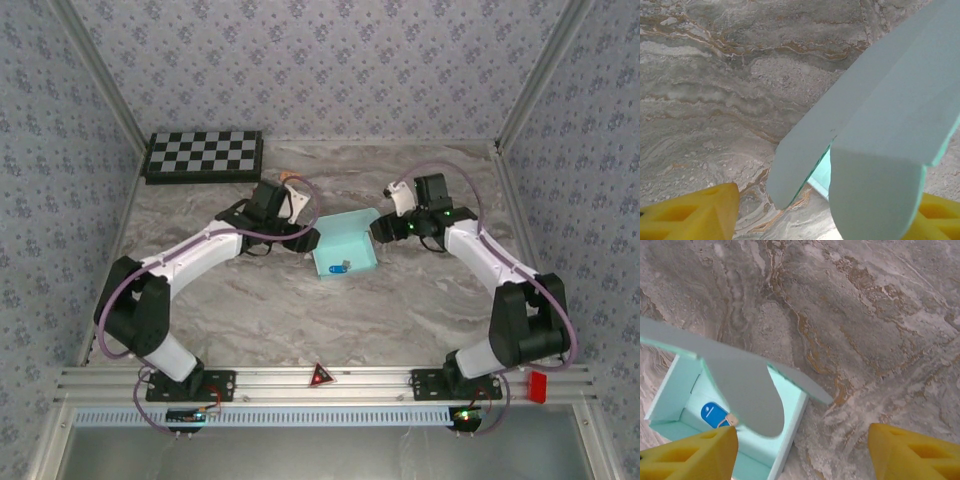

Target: Fold the paper box

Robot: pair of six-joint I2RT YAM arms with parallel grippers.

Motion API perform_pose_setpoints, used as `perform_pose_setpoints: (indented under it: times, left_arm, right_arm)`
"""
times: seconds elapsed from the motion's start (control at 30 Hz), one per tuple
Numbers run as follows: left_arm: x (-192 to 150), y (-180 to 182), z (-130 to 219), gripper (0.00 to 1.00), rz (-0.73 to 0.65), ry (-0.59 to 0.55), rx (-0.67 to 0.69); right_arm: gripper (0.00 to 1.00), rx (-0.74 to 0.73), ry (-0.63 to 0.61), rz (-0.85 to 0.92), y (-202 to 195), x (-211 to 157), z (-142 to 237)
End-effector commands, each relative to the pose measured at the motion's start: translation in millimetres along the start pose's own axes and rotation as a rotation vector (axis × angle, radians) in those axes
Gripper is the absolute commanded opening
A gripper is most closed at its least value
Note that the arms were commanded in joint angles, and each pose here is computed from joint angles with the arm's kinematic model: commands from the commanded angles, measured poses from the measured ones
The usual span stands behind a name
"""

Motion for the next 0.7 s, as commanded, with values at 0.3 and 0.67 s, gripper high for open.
perform_pose_setpoints:
  times: [0.3,0.67]
  left_arm:
    - [14.1,-10.1,-5.3,0.56,-0.002,-0.018,-0.044]
    - [13.4,-8.2,-8.7,0.44,-0.006,-0.004,-0.035]
  right_arm:
    - [0.62,0.071,-0.027,0.013,-2.9,16.2,-14.2]
    - [0.53,0.112,-0.001,0.015,1.8,18.3,-21.3]
Point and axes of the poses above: each hand's point on the last joint's axis, 136 mm out from that joint toward the fingers, its own z axis back along the fingers, its own y axis along the line the jaws close on, x = y × z, the point moved 5 cm from there along z, back along the fingers, and after that the axes turned 10 degrees about z, right-handed, at the moved point
